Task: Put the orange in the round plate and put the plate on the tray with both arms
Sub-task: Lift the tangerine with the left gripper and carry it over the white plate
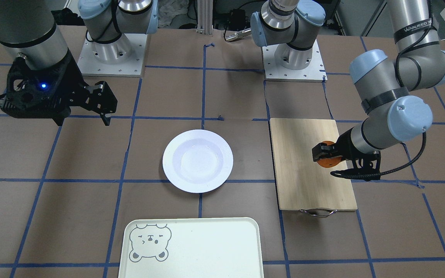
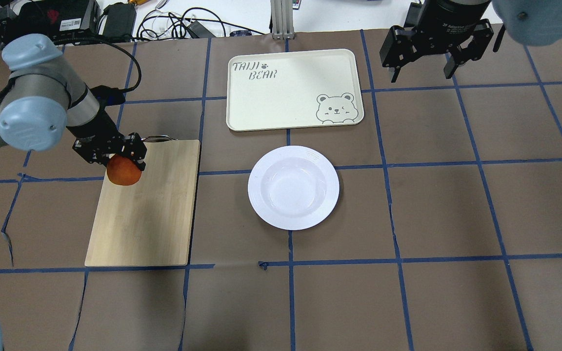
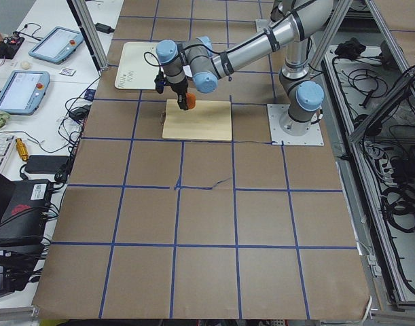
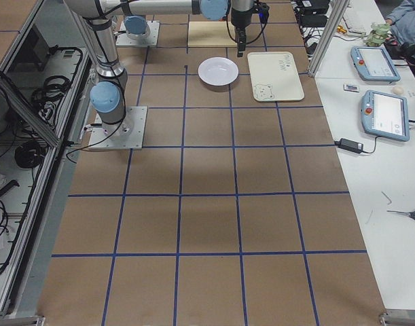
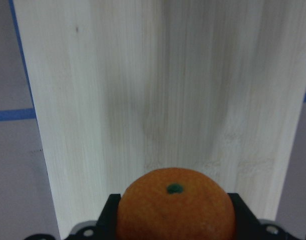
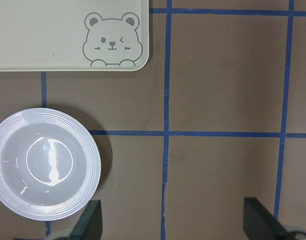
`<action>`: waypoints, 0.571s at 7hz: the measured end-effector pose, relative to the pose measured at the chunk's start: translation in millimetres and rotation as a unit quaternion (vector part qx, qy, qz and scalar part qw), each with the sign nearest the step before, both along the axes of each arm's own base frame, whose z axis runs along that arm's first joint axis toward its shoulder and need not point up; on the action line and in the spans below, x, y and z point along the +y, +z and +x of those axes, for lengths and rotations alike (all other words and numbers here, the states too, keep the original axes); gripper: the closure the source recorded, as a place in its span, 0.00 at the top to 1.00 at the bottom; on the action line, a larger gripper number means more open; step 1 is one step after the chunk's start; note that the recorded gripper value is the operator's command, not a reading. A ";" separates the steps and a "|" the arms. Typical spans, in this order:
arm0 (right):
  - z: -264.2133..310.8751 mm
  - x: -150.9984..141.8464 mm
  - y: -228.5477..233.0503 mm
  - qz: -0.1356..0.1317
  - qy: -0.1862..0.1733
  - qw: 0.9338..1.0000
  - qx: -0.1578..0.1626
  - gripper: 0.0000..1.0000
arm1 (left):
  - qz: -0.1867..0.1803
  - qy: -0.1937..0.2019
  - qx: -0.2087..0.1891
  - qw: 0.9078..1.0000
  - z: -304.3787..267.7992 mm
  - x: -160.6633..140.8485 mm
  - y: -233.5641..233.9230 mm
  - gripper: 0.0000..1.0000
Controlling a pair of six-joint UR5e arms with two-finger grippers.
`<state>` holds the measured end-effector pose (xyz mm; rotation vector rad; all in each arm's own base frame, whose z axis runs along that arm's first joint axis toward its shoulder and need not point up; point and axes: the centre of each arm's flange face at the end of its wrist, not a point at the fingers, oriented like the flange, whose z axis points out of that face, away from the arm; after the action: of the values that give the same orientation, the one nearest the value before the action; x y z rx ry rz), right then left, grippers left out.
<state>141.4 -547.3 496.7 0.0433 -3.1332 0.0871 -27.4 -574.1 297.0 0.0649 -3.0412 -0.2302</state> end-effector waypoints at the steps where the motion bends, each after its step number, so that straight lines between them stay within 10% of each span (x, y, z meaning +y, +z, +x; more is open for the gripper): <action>1: 0.0 0.1 -0.6 0.001 0.000 1.000 0.000 1.00 | -0.012 0.024 0.009 1.000 -36.1 -5.7 10.2 0.00; 4: 0.0 0.7 -2.9 0.003 0.000 1.000 0.000 1.00 | -0.036 0.075 0.049 0.995 -161.0 -7.9 -6.2 0.00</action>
<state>141.4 -546.6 493.9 0.0433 -3.1340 0.0779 -188.4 -582.0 290.7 0.2688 -2.9254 -0.1073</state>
